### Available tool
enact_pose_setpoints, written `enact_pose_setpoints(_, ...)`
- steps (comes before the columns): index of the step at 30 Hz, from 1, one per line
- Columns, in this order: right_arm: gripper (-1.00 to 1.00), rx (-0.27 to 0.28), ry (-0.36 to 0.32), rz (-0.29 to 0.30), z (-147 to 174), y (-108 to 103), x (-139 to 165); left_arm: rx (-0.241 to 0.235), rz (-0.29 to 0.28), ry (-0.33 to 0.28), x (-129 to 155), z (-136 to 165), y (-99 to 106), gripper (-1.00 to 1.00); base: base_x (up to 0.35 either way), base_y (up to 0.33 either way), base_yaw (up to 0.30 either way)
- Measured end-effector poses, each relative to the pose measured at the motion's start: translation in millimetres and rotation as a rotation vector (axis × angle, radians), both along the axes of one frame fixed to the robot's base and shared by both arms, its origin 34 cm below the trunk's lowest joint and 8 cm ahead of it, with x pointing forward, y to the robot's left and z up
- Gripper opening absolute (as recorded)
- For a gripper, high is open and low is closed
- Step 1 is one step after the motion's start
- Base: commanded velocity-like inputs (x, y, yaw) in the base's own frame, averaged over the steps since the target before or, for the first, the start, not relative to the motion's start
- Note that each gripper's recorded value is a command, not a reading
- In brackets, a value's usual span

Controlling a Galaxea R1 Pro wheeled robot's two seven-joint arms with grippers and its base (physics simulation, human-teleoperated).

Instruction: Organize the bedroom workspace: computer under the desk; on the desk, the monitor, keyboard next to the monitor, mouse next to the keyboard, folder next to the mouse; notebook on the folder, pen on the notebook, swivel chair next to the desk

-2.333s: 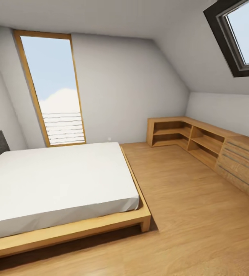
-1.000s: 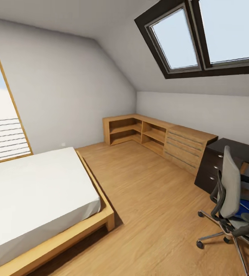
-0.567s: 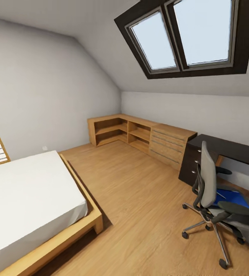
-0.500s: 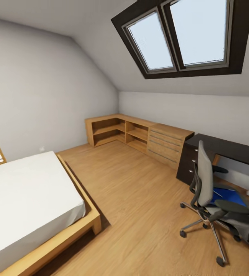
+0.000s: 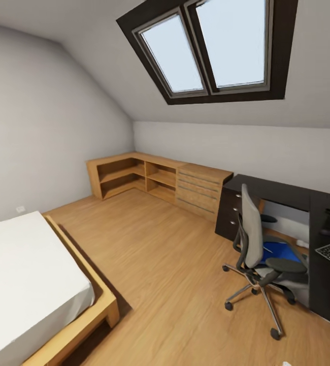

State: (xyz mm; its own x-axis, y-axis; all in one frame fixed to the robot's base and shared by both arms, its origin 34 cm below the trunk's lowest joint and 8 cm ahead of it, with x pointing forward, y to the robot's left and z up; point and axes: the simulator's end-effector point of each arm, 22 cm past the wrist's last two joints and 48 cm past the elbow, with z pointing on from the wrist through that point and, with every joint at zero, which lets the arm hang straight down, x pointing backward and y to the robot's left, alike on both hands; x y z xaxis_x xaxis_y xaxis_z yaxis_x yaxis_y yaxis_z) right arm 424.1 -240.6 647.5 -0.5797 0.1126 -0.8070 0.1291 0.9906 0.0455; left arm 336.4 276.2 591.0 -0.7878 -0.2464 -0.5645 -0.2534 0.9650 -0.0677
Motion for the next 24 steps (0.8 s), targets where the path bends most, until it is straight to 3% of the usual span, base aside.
enact_pose_setpoints(6,1.0,0.0,0.0,0.0,-0.2,0.1,0.1,0.001,0.001,0.001,-0.1,-0.2,0.9,1.0,0.162,0.14,-0.3)
enact_pose_setpoints(24,1.0,0.001,0.002,0.006,-0.5,2.3,-0.3,0.001,0.004,0.002,-0.1,-0.4,1.2,1.0,0.009,0.007,-0.3)
